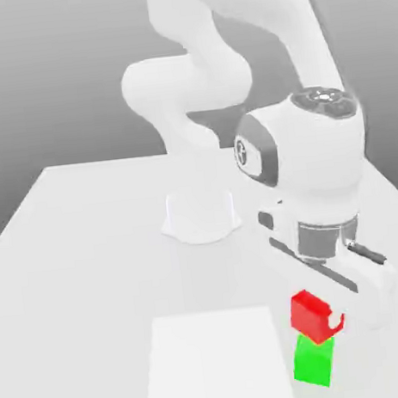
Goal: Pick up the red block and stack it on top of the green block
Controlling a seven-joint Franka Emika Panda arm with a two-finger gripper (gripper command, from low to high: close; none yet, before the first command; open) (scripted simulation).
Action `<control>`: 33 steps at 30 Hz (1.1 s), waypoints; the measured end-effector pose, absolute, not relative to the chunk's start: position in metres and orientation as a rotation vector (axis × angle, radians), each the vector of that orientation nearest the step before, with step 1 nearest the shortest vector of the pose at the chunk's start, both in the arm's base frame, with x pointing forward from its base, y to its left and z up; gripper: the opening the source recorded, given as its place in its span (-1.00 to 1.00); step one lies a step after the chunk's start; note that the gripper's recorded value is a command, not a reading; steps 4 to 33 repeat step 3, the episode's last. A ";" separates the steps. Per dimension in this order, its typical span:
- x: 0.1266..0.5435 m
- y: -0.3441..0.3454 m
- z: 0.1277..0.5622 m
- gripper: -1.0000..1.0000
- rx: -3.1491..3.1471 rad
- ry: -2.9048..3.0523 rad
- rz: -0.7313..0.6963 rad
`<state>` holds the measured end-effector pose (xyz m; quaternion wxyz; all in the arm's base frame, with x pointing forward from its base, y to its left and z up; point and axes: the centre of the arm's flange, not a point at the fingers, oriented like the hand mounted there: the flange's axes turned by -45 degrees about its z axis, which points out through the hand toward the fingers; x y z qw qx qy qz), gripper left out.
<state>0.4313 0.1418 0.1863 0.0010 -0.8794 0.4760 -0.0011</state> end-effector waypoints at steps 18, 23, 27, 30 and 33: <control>0.431 0.142 0.186 1.00 -2.761 1.495 -0.004; 0.431 0.142 0.186 1.00 -2.761 1.495 -0.004; 0.431 0.142 0.186 1.00 -2.761 1.495 -0.004; 0.431 0.142 0.186 1.00 -2.761 1.495 -0.004; 0.431 0.142 0.186 1.00 -2.761 1.495 -0.004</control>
